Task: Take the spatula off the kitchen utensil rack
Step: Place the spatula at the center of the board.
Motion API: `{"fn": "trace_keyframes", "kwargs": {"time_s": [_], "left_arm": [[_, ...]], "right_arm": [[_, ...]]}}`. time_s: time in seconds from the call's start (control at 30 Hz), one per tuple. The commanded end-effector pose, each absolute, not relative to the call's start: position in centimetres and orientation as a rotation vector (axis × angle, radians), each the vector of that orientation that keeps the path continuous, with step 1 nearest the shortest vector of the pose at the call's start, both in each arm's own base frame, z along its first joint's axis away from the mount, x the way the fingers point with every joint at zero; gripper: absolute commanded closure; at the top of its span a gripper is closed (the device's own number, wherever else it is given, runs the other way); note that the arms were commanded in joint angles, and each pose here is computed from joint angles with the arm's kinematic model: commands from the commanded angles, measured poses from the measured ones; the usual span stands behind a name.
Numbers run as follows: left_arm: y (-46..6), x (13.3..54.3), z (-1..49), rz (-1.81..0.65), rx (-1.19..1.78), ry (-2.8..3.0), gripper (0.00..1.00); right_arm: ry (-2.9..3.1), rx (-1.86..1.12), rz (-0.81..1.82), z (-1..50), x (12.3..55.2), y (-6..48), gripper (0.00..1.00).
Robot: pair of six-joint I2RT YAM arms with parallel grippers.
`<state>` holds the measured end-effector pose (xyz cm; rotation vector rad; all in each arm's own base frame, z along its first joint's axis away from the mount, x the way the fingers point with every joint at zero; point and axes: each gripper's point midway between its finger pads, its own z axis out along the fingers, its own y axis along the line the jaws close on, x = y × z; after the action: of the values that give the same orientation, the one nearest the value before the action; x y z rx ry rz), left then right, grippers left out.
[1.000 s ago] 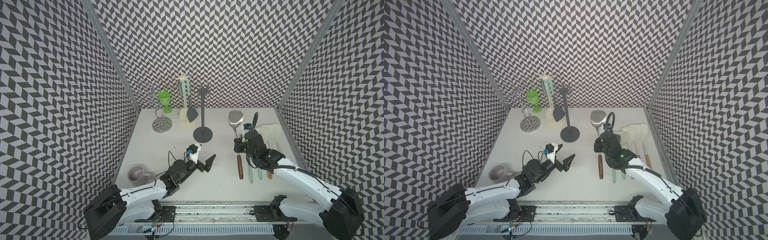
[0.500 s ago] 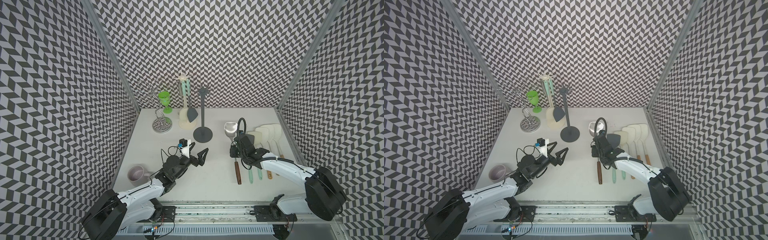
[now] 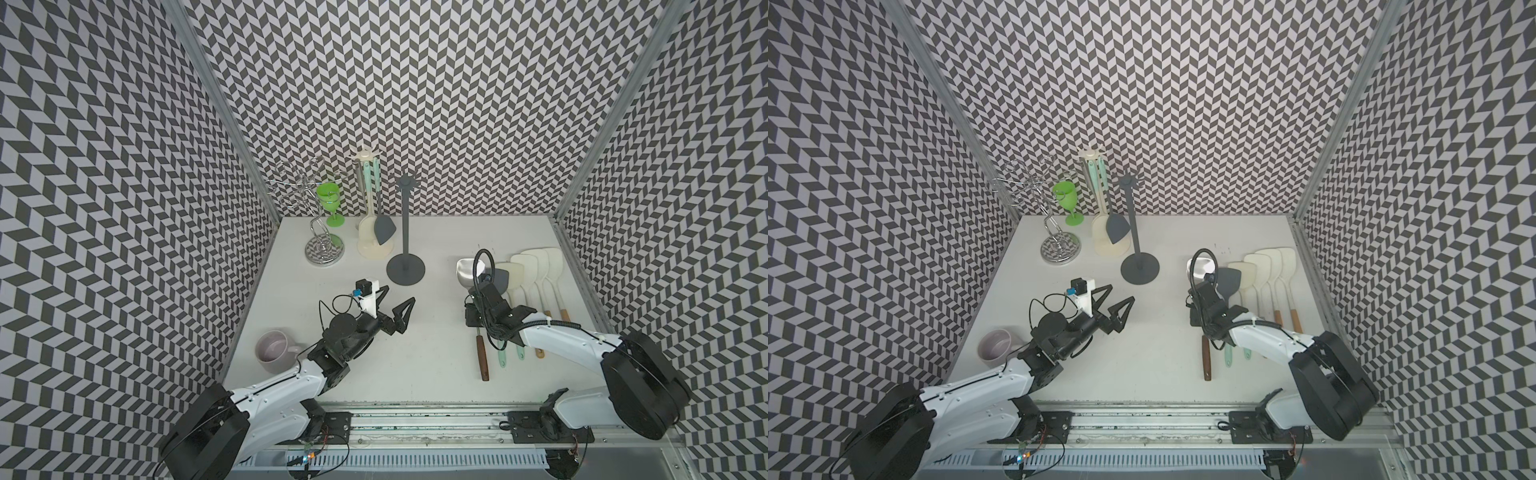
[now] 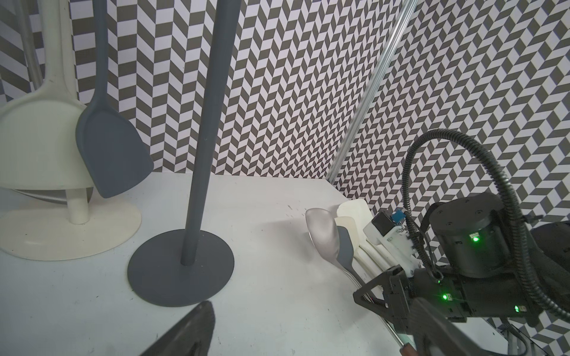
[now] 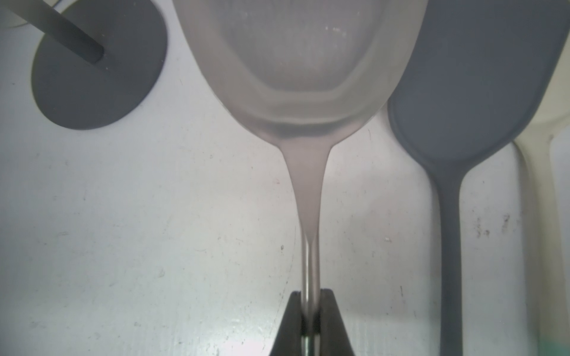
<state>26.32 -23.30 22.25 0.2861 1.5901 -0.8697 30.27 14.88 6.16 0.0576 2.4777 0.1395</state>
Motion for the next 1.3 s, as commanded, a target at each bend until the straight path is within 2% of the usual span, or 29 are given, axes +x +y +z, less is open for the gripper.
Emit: {"fn": "trace_keyframes", "kwargs": {"time_s": [0.0, 0.4, 1.13, 1.27], "left_arm": [[-23.0, 26.2, 22.7, -0.868, 0.287, 1.559, 0.0], [-23.0, 26.2, 22.8, -0.861, 0.29, 1.554, 0.0], [-22.8, 25.8, 23.3, -0.872, 0.294, 1.532, 0.0], [-22.7, 25.7, 23.4, -0.873, 0.293, 1.527, 0.0]], "right_arm": [[2.362, 0.115, 0.146, 8.8, 31.6, 14.4, 1.0], [2.346, 0.134, 0.083, 9.0, 31.8, 13.5, 1.0], [2.461, 0.147, -0.054, 3.4, 31.8, 12.8, 1.0], [2.459, 0.156, -0.051, 3.3, 31.9, 12.8, 0.95]]}}
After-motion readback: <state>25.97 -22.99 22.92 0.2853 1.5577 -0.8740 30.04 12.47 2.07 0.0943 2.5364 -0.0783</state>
